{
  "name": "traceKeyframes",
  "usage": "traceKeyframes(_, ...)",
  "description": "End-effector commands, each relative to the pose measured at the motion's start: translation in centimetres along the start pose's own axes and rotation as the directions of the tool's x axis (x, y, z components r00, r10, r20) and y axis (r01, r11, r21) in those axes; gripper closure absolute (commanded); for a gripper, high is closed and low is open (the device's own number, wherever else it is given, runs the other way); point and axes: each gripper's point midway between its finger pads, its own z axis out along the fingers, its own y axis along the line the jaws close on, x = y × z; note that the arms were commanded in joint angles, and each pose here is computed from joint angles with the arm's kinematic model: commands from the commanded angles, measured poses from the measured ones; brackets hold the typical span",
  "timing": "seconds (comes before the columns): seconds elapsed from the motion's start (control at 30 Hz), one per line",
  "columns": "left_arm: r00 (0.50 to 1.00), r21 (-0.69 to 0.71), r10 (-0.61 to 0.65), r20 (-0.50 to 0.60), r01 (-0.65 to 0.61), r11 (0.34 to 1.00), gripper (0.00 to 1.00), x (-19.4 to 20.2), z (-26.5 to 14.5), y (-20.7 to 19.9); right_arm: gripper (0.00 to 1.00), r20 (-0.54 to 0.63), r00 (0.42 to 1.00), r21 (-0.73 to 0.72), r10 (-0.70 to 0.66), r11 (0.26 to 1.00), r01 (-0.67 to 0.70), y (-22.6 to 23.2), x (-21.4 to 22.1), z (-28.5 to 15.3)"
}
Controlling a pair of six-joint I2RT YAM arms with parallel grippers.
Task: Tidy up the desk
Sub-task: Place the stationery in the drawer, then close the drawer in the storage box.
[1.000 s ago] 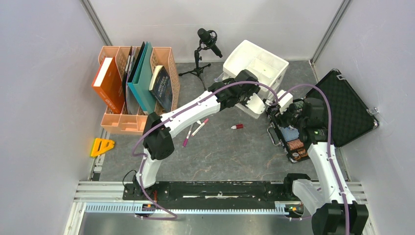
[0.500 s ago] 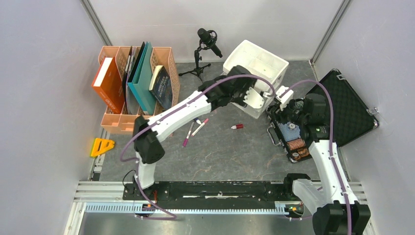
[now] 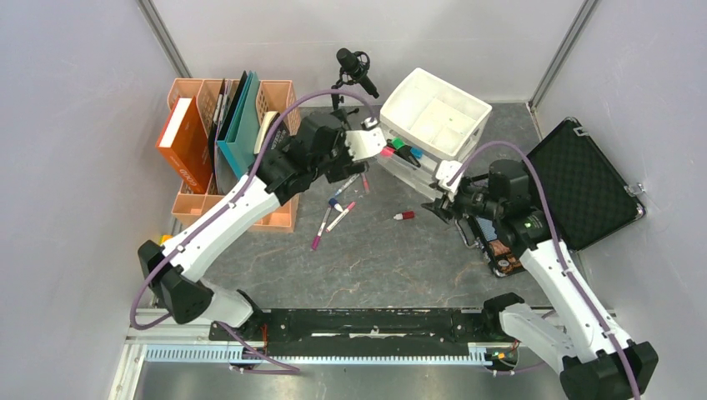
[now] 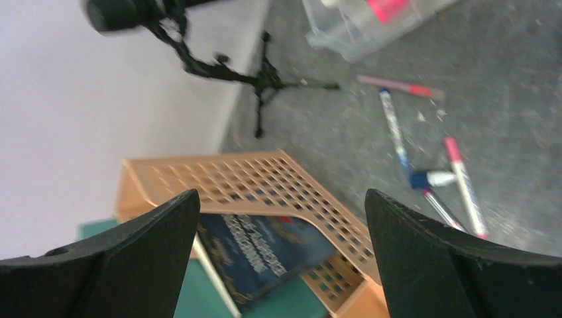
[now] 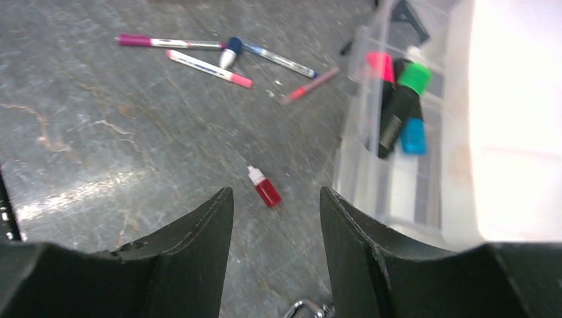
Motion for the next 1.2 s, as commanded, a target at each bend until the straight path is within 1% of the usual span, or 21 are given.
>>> traceKeyframes(0.0, 0.975, 0.058, -0.22, -0.035, 0.221, 0.973, 0.0, 3.1, -1.4, -2.8, 0.44, 0.021, 0.998, -0.069, -0.066, 0.995, 0.067, 1.1, -2.4, 1.7)
traceKeyframes(0.13, 0.96, 0.07, -0.268, -0.082, 0.274, 0.959, 0.0, 6.0, -2.6, -4.2, 0.45, 0.0, 0.996, -0.127, -0.086, 0.988, 0.085, 2.4, -2.4, 5.0)
traceKeyframes(0.23, 0.954, 0.069, -0.278, -0.108, 0.286, 0.956, 0.0, 7.8, -3.5, -5.1, 0.46, -0.027, 0.995, -0.136, -0.093, 0.987, 0.089, 2.4, -2.1, 7.5)
traceKeyframes(0.37, 0.948, 0.071, -0.288, -0.133, 0.299, 0.952, 0.0, 9.4, -4.4, -6.2, 0.47, -0.063, 0.995, -0.095, -0.076, 0.993, 0.07, 0.5, -1.9, 10.4)
traceKeyframes(0.57, 0.946, 0.088, -0.283, -0.158, 0.299, 0.95, 0.0, 11.0, -5.2, -7.8, 0.49, -0.161, 0.985, 0.0, -0.063, 0.998, 0.064, -3.5, -1.1, 14.1)
traceKeyframes(0.77, 0.948, 0.095, -0.276, -0.16, 0.293, 0.951, 0.0, 11.9, -5.3, -8.8, 0.5, -0.259, 0.965, 0.114, -0.04, 0.991, 0.072, -7.5, 0.1, 15.9)
traceKeyframes(0.93, 0.945, 0.11, -0.289, -0.153, 0.307, 0.945, 0.0, 11.9, -5.3, -9.4, 0.5, -0.284, 0.959, 0.16, -0.003, 0.986, 0.051, -10.2, 0.5, 16.5)
traceKeyframes(1.17, 0.93, 0.154, -0.335, -0.149, 0.357, 0.921, 0.0, 11.8, -5.0, -11.0, 0.5, -0.315, 0.949, 0.2, -0.006, 0.977, 0.073, -12.5, 0.6, 16.4)
